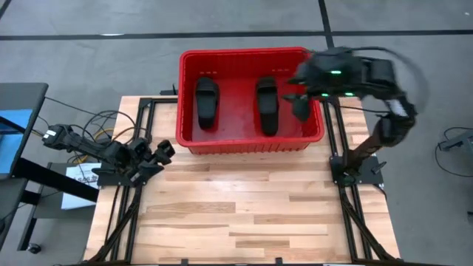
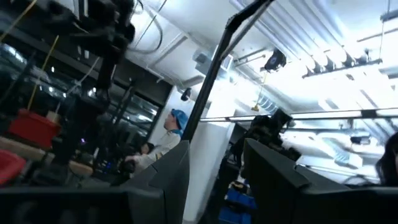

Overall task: Pick and place slides into bin
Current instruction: Return to Home Position

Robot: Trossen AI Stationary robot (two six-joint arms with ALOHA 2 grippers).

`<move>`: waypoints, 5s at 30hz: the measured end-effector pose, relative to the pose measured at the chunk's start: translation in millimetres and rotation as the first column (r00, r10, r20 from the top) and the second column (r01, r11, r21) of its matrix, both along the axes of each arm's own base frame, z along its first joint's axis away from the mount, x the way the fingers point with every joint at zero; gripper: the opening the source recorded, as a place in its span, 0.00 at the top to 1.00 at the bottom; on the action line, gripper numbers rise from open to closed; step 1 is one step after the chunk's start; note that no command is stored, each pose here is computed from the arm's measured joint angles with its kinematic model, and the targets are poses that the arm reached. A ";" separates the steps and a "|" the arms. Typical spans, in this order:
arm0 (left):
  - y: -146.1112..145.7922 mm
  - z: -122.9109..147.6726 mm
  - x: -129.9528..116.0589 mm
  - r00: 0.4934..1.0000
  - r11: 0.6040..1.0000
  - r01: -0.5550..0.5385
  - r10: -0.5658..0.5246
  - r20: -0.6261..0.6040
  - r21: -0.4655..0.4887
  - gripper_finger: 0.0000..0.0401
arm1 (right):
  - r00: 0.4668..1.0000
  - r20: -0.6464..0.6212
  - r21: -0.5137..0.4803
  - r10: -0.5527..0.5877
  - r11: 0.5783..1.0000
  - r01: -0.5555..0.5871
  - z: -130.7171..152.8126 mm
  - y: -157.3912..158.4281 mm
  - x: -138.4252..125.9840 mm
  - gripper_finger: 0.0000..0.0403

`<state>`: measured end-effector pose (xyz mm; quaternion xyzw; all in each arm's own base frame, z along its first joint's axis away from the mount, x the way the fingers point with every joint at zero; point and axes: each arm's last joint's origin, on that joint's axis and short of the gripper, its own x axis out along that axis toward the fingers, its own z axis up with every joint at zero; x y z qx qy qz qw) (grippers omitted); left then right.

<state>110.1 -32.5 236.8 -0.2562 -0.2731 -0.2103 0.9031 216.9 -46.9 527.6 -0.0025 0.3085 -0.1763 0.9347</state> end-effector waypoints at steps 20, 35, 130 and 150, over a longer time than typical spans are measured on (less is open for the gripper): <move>1.6 7.7 -12.8 0.989 0.969 -0.115 0.091 0.119 0.216 0.65 | 0.737 0.580 -0.120 0.347 0.931 -0.344 0.9 66.3 -107.7 0.42; -0.7 -27.6 -10.9 0.962 0.941 0.068 0.026 -0.271 0.332 0.65 | 0.451 0.750 -0.132 0.483 0.778 -0.614 -174.9 68.3 -157.6 0.42; 4.1 -79.9 -9.4 0.688 0.864 0.120 0.284 -0.668 0.490 0.65 | 0.600 0.661 0.110 0.450 0.733 -0.671 -357.9 91.2 -121.7 0.42; 4.1 -80.1 -9.4 0.686 0.864 0.119 0.285 -0.669 0.490 0.65 | 0.601 0.661 0.110 0.450 0.734 -0.671 -358.1 91.2 -121.7 0.42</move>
